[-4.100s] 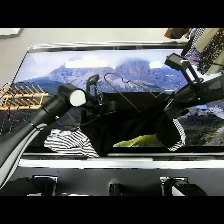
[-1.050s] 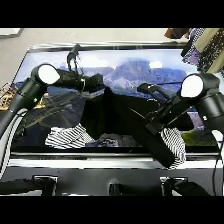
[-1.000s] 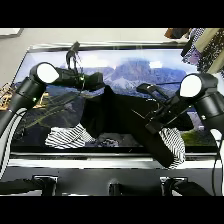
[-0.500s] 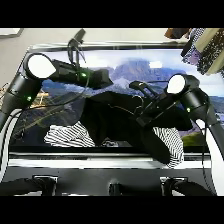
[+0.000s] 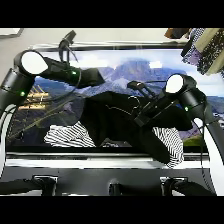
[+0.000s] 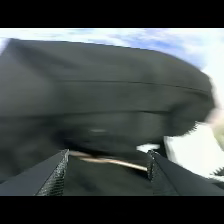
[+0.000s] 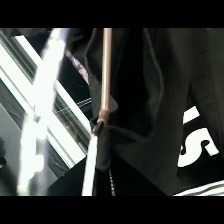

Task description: Fold the clothes and pants, and hang the long-sleeved shirts on hangers.

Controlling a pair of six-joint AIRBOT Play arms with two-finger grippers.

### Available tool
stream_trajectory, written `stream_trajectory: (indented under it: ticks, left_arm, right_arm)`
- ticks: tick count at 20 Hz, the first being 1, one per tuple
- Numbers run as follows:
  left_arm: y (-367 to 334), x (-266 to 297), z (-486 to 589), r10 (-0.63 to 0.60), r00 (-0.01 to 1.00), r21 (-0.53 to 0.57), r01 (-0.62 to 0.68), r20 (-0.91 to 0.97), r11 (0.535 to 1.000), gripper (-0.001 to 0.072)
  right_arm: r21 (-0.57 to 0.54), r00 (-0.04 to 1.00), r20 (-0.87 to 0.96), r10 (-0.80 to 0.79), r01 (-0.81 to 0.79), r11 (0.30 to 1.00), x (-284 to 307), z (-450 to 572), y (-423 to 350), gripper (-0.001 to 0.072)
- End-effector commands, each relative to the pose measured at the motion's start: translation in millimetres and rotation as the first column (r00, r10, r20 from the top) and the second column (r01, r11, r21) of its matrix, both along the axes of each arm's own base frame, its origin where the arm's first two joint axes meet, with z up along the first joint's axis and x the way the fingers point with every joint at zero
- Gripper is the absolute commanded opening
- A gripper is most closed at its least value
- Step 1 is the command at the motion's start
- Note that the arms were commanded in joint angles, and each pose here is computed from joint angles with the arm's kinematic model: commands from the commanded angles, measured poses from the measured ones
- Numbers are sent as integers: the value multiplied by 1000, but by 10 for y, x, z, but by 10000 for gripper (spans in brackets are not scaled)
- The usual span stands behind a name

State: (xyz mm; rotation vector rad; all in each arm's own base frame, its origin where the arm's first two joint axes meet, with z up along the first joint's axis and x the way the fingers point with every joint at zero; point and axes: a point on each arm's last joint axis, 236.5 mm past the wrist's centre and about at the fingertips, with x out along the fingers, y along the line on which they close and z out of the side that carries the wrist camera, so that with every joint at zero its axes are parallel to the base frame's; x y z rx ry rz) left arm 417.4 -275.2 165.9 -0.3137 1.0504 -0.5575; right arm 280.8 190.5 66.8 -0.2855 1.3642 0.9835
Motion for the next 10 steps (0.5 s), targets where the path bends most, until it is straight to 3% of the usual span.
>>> stream_trajectory:
  ticks: [1,4,8,10]
  left_arm:
    - [568,143,-425,14,1000,163,-10,-23,987,554]
    - [783,85,-871,-105,993,240,114,-50,964,554]
    - [888,-58,-1120,-269,961,146,275,-60,950,553]
    - [968,-82,-1213,-323,946,156,325,-44,933,548]
  right_arm:
    - [-3,1000,-11,19,-19,1000,-101,69,-24,24]
    - [-24,999,-7,48,-48,999,-164,98,-93,24]
    - [-30,985,66,161,-159,987,-137,110,-128,24]
    - [-27,971,117,206,-205,978,-72,110,-112,25]
